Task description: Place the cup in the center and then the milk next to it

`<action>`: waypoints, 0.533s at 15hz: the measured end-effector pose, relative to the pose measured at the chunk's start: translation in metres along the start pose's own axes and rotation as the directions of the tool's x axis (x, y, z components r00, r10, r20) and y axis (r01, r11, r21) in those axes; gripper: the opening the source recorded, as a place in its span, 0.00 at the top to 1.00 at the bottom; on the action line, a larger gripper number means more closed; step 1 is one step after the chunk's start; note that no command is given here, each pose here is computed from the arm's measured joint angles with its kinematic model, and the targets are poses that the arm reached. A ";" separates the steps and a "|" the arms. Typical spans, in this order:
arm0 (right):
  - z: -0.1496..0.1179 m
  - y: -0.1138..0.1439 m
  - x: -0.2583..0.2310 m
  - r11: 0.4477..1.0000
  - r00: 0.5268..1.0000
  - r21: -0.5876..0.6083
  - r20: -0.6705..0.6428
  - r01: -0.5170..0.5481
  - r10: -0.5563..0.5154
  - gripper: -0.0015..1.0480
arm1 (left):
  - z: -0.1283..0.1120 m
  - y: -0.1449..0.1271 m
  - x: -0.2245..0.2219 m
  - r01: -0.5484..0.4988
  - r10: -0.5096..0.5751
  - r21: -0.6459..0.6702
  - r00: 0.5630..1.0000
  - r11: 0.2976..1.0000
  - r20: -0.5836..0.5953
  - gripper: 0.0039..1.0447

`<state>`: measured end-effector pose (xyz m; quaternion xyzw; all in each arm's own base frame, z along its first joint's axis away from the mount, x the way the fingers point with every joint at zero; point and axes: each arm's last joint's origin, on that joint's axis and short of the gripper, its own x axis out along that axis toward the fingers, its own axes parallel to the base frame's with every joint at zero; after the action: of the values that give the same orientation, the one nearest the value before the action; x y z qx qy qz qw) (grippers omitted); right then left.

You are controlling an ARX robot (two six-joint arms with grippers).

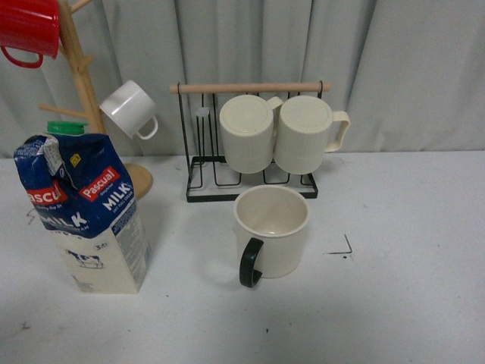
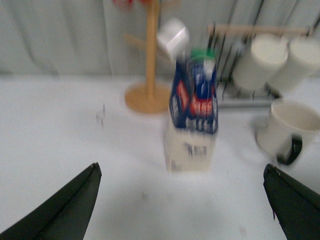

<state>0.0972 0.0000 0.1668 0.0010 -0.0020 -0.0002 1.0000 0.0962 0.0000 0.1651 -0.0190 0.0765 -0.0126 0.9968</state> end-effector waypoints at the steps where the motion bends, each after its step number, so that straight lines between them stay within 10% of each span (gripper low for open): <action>1: 0.000 0.000 0.000 1.000 1.000 0.000 0.001 -0.001 0.001 0.47 | 0.011 -0.001 0.006 0.013 -0.022 -0.047 0.978 0.999 -0.206 0.06; 5: 0.000 0.000 0.000 1.000 1.000 0.000 0.001 -0.001 0.001 0.04 | 0.068 -0.025 0.068 0.127 -0.128 -0.015 0.990 0.992 -0.061 0.06; 8: 0.000 0.000 0.000 1.000 1.000 0.000 0.001 -0.001 0.001 0.06 | 0.068 -0.026 0.125 0.199 -0.198 0.003 0.976 0.980 -0.095 0.06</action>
<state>0.0972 0.0000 0.1669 0.0010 -0.0024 0.0002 1.0000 0.2297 -0.0266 0.2139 -0.0195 0.1212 -0.1133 0.9859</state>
